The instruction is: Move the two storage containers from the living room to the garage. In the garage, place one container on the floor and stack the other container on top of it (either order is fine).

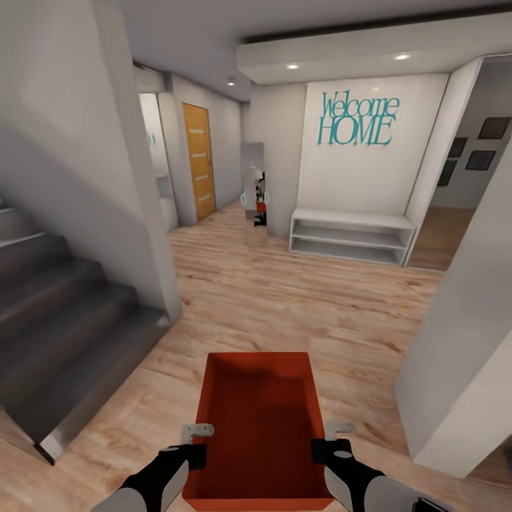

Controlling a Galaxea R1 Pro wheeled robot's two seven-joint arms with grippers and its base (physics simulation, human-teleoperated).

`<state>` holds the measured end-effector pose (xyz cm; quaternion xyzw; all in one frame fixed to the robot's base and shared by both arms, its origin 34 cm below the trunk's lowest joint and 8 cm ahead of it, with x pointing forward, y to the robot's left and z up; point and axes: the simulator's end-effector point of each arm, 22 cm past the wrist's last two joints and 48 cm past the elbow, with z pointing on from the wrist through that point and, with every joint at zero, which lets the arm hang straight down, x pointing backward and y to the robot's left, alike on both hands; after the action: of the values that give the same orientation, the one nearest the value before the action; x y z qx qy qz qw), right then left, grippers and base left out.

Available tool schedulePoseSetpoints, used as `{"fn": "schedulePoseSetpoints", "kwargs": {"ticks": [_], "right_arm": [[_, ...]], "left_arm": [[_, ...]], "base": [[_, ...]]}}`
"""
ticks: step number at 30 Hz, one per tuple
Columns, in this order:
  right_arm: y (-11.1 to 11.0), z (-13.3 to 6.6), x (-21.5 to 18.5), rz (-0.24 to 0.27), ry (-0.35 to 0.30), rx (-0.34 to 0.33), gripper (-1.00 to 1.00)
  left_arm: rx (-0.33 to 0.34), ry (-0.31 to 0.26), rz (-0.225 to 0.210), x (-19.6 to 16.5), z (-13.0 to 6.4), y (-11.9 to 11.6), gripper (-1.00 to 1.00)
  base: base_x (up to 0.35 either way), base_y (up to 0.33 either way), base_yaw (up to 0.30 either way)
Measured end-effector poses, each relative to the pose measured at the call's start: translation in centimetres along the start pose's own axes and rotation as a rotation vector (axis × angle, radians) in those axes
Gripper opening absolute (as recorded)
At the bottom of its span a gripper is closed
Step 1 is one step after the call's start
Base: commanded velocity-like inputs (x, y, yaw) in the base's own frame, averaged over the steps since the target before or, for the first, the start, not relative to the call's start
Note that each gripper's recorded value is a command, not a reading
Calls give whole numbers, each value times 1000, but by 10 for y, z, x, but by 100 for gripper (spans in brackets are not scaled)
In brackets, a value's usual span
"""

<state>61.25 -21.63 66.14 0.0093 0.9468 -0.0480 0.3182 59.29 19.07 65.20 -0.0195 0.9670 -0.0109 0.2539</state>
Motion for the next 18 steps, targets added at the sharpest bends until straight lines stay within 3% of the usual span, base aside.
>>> {"fn": "schedulePoseSetpoints", "kwargs": {"ticks": [18], "right_arm": [[0, 0, 0, 0, 0, 0, -100]], "left_arm": [[0, 0, 0, 0, 0, 0, -100]], "base": [[323, 0, 0]]}}
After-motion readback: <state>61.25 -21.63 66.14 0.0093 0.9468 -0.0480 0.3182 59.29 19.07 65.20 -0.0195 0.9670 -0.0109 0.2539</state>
